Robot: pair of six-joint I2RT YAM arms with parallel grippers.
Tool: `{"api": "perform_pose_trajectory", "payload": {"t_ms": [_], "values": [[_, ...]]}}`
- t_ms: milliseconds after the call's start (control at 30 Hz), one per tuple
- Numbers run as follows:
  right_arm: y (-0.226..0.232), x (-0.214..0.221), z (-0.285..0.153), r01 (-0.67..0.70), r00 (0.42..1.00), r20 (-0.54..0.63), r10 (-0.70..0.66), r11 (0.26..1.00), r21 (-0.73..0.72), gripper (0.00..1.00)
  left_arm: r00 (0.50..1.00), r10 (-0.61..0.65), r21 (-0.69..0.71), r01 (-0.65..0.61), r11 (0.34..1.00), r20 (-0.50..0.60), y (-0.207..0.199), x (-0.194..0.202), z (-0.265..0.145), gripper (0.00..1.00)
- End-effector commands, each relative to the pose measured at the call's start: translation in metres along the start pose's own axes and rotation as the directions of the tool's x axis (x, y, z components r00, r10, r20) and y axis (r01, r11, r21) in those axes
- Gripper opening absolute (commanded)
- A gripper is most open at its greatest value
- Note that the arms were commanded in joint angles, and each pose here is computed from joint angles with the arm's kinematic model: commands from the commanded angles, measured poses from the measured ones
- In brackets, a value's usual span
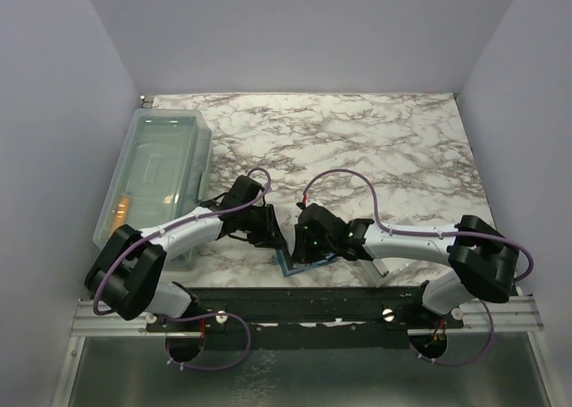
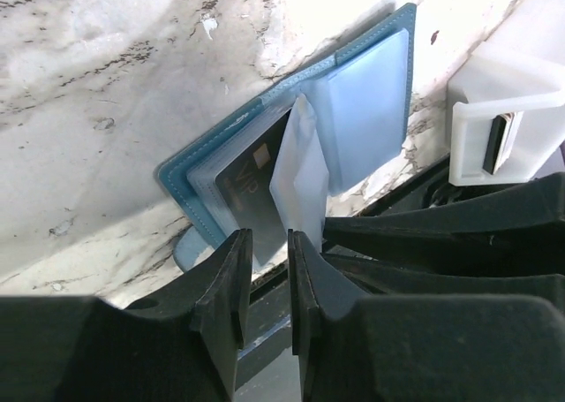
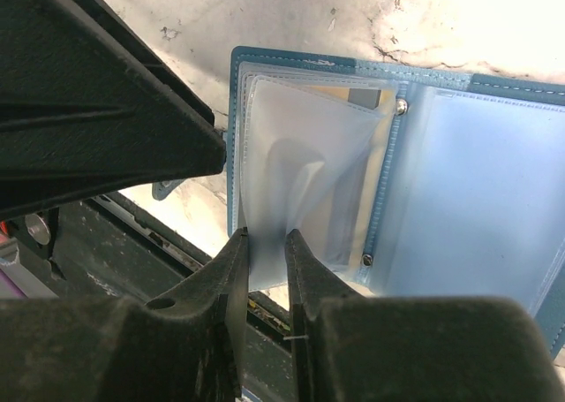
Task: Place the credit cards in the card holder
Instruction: Open the card holder at the center of the board.
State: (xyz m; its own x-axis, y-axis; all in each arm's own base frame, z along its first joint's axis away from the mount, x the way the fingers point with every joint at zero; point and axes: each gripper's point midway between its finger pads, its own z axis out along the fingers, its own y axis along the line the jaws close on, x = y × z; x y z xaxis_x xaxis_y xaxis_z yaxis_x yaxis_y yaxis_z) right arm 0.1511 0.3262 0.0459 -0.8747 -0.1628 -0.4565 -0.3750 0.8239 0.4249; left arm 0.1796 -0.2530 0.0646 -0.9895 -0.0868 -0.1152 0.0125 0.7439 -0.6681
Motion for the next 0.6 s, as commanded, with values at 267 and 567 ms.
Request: {"api": "perform_pose_trajectory", "payload": {"t_ms": [267, 567], "values": [[-0.004, 0.002, 0.000, -0.003, 1.000, -0.001, 0.003, 1.000, 0.008, 0.21, 0.999, 0.043, -0.037, -0.042, 0.998, 0.017, 0.005, -0.013, 0.009, 0.31], [-0.004, 0.002, -0.001, -0.006, 1.000, -0.003, 0.006, 1.000, 0.011, 0.21, 0.999, 0.034, -0.054, -0.034, 0.998, 0.009, 0.012, -0.014, 0.016, 0.34]]}}
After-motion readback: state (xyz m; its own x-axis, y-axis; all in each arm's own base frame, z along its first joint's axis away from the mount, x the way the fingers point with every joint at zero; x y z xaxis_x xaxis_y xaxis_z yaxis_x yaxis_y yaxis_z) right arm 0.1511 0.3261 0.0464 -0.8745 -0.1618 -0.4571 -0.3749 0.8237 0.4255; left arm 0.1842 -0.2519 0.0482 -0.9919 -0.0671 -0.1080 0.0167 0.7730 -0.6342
